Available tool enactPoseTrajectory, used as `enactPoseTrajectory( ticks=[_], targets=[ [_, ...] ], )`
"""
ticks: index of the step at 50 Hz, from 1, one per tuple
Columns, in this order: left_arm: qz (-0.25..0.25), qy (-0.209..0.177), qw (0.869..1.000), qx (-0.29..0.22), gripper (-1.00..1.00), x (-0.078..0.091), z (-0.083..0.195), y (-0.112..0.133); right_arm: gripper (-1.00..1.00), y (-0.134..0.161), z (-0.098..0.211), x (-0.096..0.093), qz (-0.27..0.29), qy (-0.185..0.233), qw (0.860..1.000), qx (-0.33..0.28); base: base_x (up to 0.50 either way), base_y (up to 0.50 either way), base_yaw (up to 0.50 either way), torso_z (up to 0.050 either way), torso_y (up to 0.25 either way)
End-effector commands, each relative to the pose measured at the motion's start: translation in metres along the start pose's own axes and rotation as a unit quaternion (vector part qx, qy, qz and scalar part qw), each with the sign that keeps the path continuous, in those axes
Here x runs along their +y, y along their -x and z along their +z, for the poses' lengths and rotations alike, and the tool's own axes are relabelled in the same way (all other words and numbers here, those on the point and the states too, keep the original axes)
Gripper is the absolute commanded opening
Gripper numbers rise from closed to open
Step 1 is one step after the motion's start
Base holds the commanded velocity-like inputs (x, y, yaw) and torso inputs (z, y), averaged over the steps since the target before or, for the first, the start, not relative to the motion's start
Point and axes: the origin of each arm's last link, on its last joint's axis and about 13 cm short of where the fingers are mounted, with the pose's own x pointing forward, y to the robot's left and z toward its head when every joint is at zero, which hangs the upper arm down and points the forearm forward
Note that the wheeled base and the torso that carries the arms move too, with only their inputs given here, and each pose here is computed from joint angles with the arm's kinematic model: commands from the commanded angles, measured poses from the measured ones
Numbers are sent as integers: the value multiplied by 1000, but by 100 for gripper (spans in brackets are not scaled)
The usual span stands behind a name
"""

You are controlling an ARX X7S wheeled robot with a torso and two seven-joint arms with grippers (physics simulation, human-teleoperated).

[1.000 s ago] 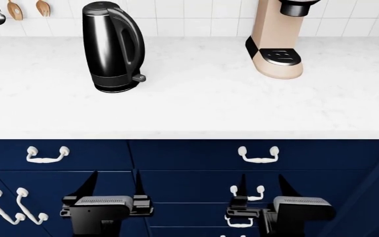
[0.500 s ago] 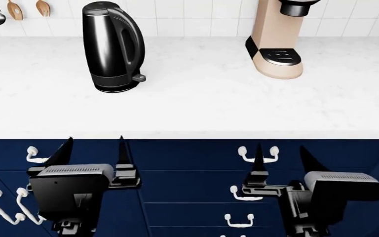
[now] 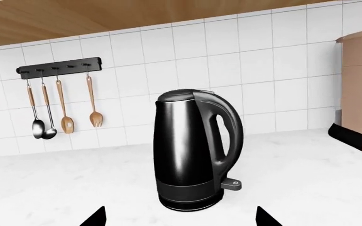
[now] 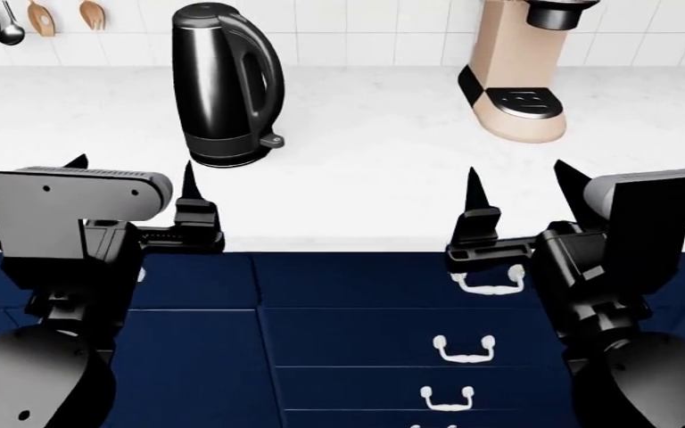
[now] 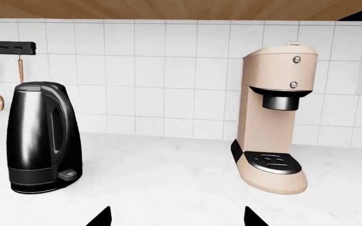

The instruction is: Press down the lever to turn on the electric kettle.

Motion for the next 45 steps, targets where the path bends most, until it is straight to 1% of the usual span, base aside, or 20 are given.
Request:
enactPoseTrajectory(
  ticks=[1,17,27,35,41,45],
  targets=[
    [10,-18,1000,4,100,6,15,-4,100,-2,17,-1,9,16,1000,-6,16,500,0,0,0],
    [4,-34,999,4,100,3,19,-7,100,1,16,-2,15,14,1000,-10,17,500,0,0,0],
    [4,-35,999,3,100,2,21,-6,100,3,16,-2,23,14,1000,-8,17,494,0,0,0],
    [3,-31,1000,2,100,2,23,-5,100,3,23,-3,28,-1,1000,-5,19,0,0,0,0],
    [-3,-36,999,4,100,0,25,-5,100,2,23,-5,20,-5,1000,7,500,0,0,0,0],
    [0,-31,1000,2,100,1,28,-5,100,1,23,-5,18,-5,1000,8,500,0,0,0,0]
  ],
)
